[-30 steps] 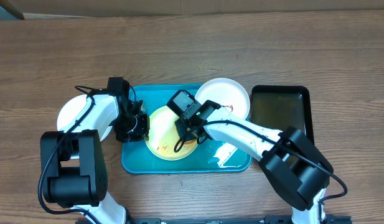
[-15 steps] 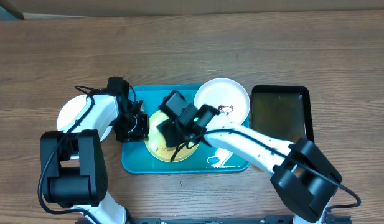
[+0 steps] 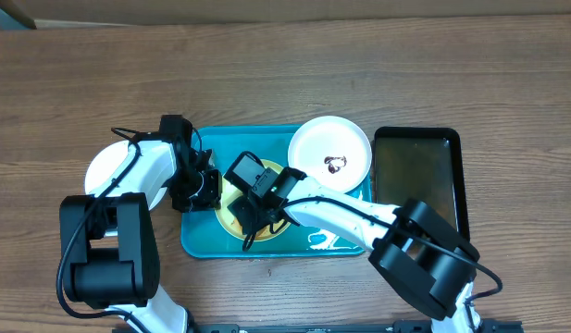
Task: Clean dirty plates on tray and stack at the side
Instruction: 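Scrub the yellow plate with the sponge while left gripper holds its rim, then return the sponge with right gripper to the black tray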
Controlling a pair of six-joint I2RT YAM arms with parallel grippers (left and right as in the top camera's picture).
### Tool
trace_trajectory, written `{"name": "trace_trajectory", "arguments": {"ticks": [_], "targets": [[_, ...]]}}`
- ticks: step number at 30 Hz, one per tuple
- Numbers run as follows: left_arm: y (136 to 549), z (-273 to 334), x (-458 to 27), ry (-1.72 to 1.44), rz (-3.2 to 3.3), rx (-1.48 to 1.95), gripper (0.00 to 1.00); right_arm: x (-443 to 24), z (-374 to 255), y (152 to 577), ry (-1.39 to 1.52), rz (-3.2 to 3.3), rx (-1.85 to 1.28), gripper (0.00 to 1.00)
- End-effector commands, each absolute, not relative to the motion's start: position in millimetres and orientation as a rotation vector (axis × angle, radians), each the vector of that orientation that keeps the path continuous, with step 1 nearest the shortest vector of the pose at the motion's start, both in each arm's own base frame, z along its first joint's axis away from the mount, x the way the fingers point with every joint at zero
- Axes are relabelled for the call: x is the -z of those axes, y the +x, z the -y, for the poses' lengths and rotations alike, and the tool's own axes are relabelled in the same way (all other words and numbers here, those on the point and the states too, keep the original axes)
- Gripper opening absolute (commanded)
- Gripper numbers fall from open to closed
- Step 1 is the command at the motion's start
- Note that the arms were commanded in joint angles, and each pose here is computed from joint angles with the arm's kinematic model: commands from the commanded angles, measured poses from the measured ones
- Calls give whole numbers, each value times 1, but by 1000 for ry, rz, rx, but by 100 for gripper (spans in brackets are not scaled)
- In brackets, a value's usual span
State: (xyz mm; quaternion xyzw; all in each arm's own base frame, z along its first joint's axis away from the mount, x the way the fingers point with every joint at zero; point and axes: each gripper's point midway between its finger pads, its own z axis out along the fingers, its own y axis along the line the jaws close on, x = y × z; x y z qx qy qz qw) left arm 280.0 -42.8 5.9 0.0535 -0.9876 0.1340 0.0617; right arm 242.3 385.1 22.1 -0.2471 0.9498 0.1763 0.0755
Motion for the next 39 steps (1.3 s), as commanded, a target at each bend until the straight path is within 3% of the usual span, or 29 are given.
{"name": "trace_trajectory", "arguments": {"ticks": [1, 9, 18, 26, 32, 39], "targets": [[275, 42, -1, 172, 2963, -385, 4, -23, -388, 251, -730, -2826, -510, 4], [273, 42, -1, 173, 2957, -384, 4, -20, -330, 287, -485, -2837, -144, 4], [275, 42, -1, 172, 2965, -385, 4, -58, -312, 314, -407, -2761, -177, 4], [284, 41, -7, 183, 3015, -388, 4, -126, -290, 321, -316, -2674, -257, 4], [305, 30, -41, 184, 3195, -318, 4, -163, -216, 332, -37, -2702, -223, 4], [324, 16, -101, 139, 3466, -113, 4, -147, -124, 326, 263, -2887, -164, 4]]}}
